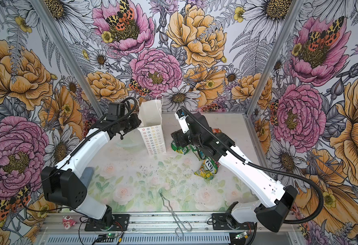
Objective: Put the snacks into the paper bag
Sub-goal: 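Move the right gripper back over the snack pile beside the bag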
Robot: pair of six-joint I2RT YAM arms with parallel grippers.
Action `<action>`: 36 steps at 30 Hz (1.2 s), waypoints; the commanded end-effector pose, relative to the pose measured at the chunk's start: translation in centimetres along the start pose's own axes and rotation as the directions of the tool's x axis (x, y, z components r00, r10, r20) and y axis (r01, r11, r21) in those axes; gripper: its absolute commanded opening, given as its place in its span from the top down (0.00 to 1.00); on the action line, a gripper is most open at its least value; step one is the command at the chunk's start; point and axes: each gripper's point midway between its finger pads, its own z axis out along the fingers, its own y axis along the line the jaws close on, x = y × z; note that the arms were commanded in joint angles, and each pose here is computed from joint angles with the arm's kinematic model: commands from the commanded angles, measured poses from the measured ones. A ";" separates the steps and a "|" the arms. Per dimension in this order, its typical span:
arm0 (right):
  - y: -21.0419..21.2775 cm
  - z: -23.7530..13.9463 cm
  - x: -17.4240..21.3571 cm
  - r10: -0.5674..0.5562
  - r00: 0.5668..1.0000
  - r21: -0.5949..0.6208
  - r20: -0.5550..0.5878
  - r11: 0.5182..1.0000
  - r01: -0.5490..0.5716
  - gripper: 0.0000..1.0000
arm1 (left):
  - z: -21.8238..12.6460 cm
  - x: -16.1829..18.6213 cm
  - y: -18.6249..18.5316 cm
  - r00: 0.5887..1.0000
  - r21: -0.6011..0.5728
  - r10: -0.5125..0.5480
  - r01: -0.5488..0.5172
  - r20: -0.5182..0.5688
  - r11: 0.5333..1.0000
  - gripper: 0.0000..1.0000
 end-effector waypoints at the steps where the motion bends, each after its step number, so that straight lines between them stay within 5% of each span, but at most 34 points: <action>1: -1.0 -0.9 -0.3 0.060 0.997 0.043 0.051 0.997 -0.062 0.20 | 0.5 0.2 -1.0 1.000 0.032 0.007 -0.006 -0.008 0.999 1.00; 19: -5.1 0.2 4.4 0.258 0.966 0.188 0.010 0.948 -0.255 0.11 | 0.5 0.6 -1.1 1.000 0.029 0.010 -0.009 -0.009 1.000 1.00; 26: -7.7 0.2 6.8 0.390 0.920 0.290 0.035 0.877 -0.383 0.00 | 0.7 0.9 -1.1 1.000 0.028 0.010 -0.009 -0.012 1.000 1.00; 36: -10.6 -0.1 12.0 0.556 0.828 0.404 0.074 0.742 -0.535 0.00 | 0.5 0.8 -0.9 1.000 0.022 0.011 -0.011 -0.005 1.000 1.00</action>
